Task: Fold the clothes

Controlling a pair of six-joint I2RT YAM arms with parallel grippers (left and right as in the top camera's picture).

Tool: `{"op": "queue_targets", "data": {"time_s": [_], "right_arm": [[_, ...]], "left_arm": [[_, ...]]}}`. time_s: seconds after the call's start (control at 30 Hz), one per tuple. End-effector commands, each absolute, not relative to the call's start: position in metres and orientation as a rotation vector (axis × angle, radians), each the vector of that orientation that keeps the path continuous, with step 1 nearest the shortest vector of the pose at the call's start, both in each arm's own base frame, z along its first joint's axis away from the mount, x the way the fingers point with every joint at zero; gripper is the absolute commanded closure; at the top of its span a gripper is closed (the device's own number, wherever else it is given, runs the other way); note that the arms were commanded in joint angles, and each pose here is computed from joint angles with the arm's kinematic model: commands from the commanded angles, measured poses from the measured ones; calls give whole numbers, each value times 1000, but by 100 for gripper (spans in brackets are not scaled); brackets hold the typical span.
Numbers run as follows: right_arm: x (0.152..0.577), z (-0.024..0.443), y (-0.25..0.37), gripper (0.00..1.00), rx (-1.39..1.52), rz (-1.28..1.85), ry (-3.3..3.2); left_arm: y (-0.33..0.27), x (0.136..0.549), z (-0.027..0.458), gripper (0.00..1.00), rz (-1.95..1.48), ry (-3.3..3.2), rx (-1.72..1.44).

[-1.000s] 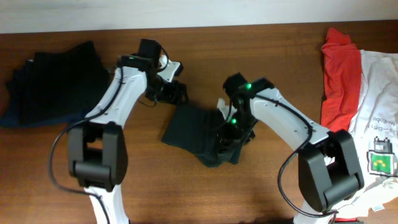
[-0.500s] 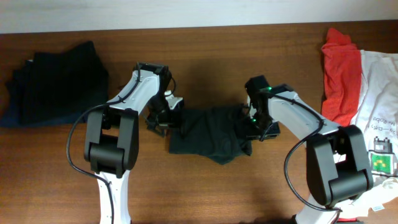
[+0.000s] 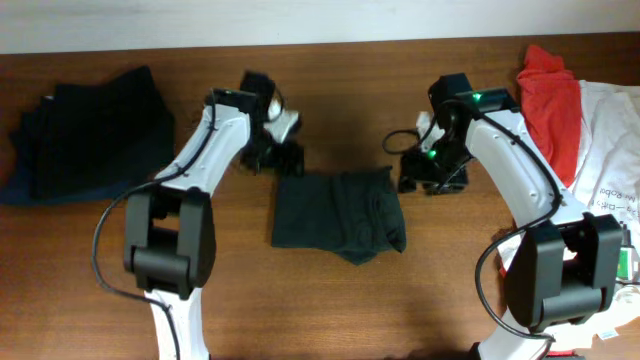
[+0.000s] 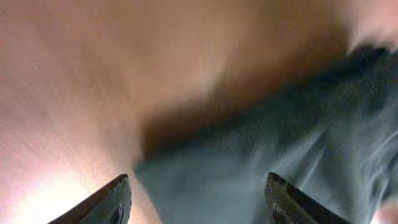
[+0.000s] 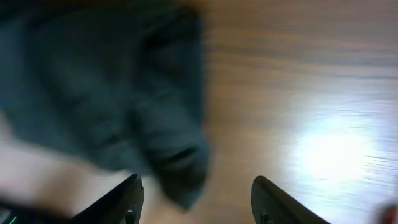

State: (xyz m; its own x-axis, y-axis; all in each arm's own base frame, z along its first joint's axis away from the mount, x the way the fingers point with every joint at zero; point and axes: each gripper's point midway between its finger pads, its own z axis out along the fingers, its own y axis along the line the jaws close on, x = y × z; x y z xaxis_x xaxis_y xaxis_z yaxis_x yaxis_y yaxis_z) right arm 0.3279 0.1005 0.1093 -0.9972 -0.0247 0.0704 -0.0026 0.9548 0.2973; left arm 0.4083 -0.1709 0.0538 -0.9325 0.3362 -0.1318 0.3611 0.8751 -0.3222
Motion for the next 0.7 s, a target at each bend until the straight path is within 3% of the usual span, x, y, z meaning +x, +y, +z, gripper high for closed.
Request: {"op": "queue_targets", "data": {"time_s": [0.0, 0.17, 0.4, 0.57, 0.67], "right_arm": [[303, 125, 155, 41, 219, -814, -2895], [274, 93, 175, 40, 311, -778, -2826], [248, 34, 159, 39, 344, -606, -2830], [283, 10, 121, 39, 367, -233, -3034], [330, 9, 98, 34, 364, -27, -3230]], "left_arm": [[-182, 443, 75, 32, -540, 2800, 567], [-183, 435, 37, 32, -546, 2894, 569], [-159, 379, 3, 32, -478, 3197, 549], [-137, 324, 10, 33, -391, 3451, 544], [-134, 292, 26, 38, -447, 3600, 515]]}}
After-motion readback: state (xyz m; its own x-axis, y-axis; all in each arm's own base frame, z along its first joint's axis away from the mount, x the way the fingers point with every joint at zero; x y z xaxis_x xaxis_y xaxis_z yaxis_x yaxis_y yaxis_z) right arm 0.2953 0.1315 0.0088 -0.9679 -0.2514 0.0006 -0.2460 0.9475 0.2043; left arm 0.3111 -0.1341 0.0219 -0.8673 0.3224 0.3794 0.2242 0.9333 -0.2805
